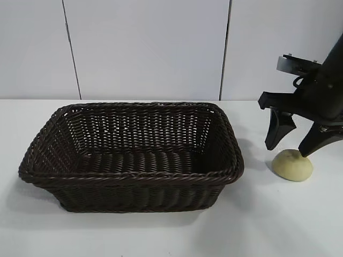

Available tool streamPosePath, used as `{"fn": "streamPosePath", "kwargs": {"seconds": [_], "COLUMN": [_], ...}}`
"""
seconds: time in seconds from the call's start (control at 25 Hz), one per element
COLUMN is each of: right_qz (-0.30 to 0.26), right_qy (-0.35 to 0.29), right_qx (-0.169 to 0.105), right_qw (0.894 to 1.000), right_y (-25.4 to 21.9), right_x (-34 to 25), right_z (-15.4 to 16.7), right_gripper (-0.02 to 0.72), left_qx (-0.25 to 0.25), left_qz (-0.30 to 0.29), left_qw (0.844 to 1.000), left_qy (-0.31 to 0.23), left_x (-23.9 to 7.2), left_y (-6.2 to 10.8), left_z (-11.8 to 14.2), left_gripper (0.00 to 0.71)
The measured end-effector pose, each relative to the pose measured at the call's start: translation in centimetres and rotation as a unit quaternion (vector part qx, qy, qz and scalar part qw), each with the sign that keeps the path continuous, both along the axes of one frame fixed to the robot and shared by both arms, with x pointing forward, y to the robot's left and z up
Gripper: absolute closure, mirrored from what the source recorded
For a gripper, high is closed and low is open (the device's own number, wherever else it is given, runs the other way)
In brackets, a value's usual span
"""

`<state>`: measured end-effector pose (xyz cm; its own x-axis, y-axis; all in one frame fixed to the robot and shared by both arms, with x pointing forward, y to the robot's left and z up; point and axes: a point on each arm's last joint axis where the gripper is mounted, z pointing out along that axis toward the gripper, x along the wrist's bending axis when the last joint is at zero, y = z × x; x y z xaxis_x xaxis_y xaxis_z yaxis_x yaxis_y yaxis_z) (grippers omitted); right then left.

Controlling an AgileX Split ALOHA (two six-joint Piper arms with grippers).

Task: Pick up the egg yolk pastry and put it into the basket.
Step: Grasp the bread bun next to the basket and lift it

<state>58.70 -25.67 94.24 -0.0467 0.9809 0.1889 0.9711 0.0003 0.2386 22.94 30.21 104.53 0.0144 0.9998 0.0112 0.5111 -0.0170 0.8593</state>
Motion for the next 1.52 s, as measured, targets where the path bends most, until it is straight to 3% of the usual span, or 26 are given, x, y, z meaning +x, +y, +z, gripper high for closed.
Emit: {"fn": "streamPosePath", "kwargs": {"seconds": [0.32, 0.64, 0.92, 1.32, 1.52], "right_qz": [0.019, 0.004, -0.027, -0.038, -0.041], "right_qy": [0.034, 0.018, -0.034, -0.04, -0.01], "right_qx": [-0.015, -0.087, -0.082, -0.072, -0.069], "right_qw": [0.999, 0.996, 0.996, 0.996, 0.997], "right_y": [-0.2, -1.5, -1.6, -1.4, -1.3], "right_x": [-0.7, -0.3, 0.6, 0.8, 1.1], "right_z": [-0.2, -0.3, 0.0, -0.1, -2.4], "right_gripper": [0.239, 0.239, 0.239, 0.239, 0.239], "left_qx": [0.0, 0.0, 0.0, 0.0, 0.0], "left_qz": [0.0, 0.0, 0.0, 0.0, 0.0], "left_qw": [1.0, 1.0, 1.0, 1.0, 1.0], "left_qy": [0.0, 0.0, 0.0, 0.0, 0.0], "left_x": [0.0, 0.0, 0.0, 0.0, 0.0], "left_y": [0.0, 0.0, 0.0, 0.0, 0.0], "left_z": [0.0, 0.0, 0.0, 0.0, 0.0], "left_gripper": [0.139, 0.139, 0.139, 0.139, 0.139]}}
